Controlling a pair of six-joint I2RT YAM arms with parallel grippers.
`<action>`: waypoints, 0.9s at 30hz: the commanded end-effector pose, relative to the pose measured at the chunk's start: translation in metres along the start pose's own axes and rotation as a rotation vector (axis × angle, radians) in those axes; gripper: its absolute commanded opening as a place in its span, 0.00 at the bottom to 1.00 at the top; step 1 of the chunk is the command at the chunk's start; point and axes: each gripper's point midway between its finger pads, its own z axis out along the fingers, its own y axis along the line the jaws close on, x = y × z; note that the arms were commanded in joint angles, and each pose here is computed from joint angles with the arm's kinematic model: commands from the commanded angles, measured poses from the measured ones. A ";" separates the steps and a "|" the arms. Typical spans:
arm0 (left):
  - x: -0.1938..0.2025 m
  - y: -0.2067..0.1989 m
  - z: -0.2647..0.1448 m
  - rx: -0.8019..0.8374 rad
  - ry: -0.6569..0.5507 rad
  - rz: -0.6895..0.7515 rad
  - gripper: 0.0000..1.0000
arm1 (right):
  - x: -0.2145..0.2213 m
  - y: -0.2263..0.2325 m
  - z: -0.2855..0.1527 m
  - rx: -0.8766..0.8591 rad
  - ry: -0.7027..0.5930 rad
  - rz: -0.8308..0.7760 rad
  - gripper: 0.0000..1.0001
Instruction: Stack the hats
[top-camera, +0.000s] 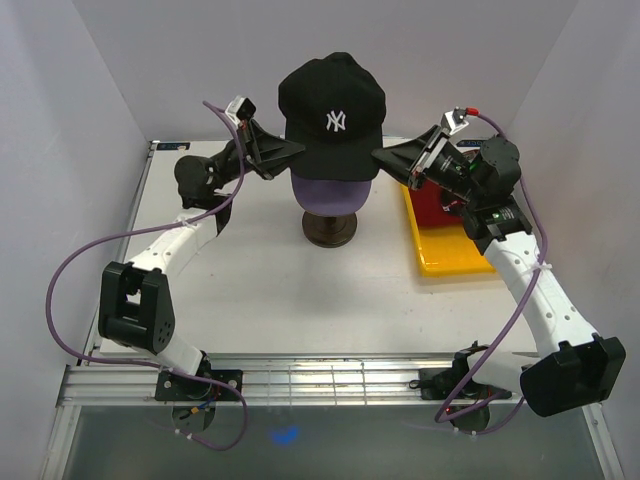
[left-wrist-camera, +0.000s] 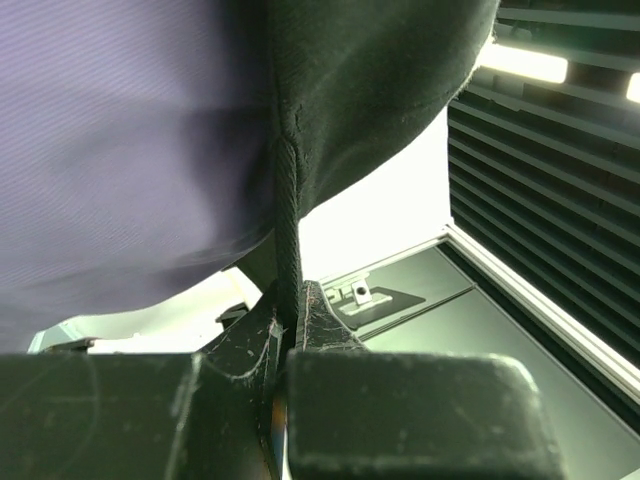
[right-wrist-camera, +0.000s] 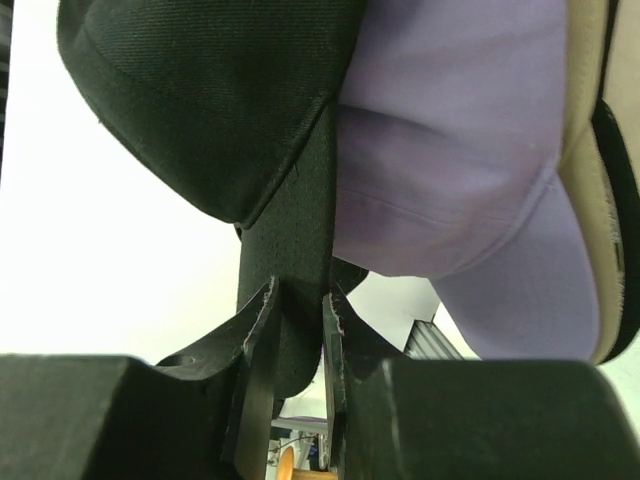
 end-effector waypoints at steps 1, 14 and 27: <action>0.017 0.004 0.000 -0.019 0.061 -0.037 0.00 | 0.034 0.004 -0.004 -0.040 0.119 -0.082 0.08; 0.027 0.030 -0.008 -0.072 0.137 -0.011 0.00 | 0.039 -0.027 -0.006 0.014 0.112 -0.088 0.08; 0.032 0.068 -0.031 -0.124 0.119 -0.061 0.00 | 0.044 -0.060 -0.005 0.074 0.117 -0.077 0.08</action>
